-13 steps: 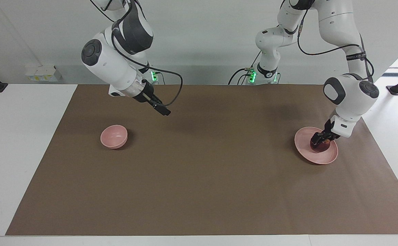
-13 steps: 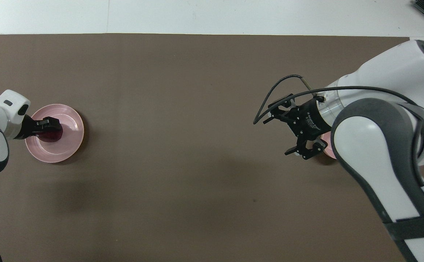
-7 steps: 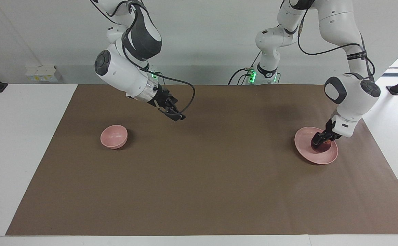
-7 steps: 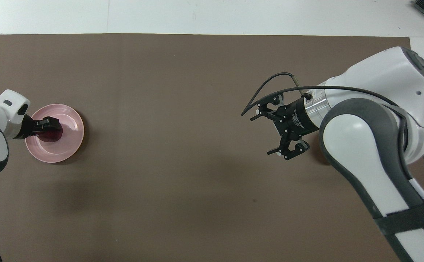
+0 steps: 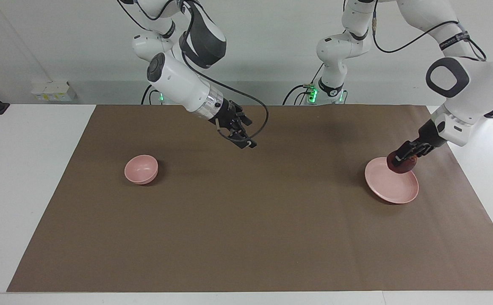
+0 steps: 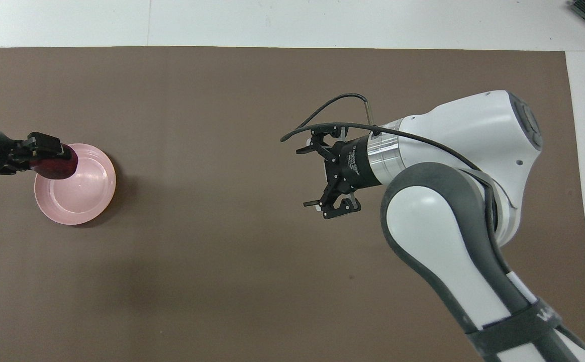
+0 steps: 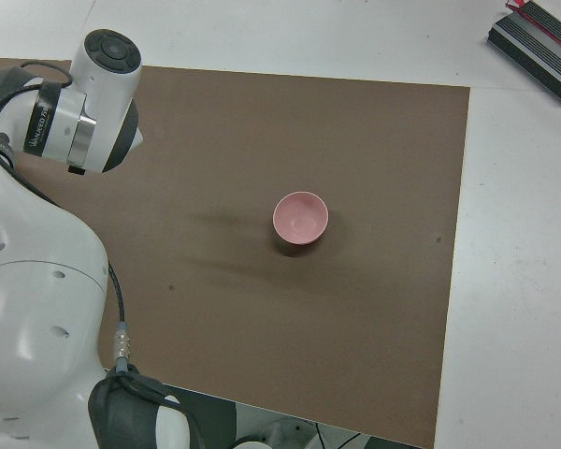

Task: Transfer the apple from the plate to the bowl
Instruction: 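Carry the apple toward the right gripper with the left gripper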

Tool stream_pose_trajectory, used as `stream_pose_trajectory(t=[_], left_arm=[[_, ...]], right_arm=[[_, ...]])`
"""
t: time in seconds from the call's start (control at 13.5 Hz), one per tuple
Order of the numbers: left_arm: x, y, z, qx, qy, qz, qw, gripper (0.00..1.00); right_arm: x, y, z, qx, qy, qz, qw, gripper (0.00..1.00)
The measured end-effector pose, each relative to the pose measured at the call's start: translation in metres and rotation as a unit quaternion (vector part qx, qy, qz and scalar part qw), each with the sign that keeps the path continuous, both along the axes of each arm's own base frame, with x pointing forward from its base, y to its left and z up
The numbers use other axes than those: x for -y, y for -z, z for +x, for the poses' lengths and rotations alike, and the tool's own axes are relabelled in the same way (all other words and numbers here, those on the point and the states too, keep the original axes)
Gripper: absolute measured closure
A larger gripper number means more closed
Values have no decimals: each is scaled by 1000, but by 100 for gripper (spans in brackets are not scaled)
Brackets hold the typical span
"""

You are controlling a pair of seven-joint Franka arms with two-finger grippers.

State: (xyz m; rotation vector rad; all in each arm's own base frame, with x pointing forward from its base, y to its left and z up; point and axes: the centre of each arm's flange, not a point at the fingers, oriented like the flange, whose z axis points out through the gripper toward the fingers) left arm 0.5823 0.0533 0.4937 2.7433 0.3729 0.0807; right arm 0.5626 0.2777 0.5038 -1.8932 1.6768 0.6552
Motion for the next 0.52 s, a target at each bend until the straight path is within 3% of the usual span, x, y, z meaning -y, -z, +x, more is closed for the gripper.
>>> stream_pose_trajectory(t=[0.22, 0.52], left_arm=[[16, -38, -17, 13, 5, -74, 997, 31], [19, -76, -40, 41, 48, -189, 980, 31]], right_arm=[[-5, -2, 0, -1, 9, 14, 1000, 0], [-12, -4, -2, 4, 12, 21, 1000, 0]])
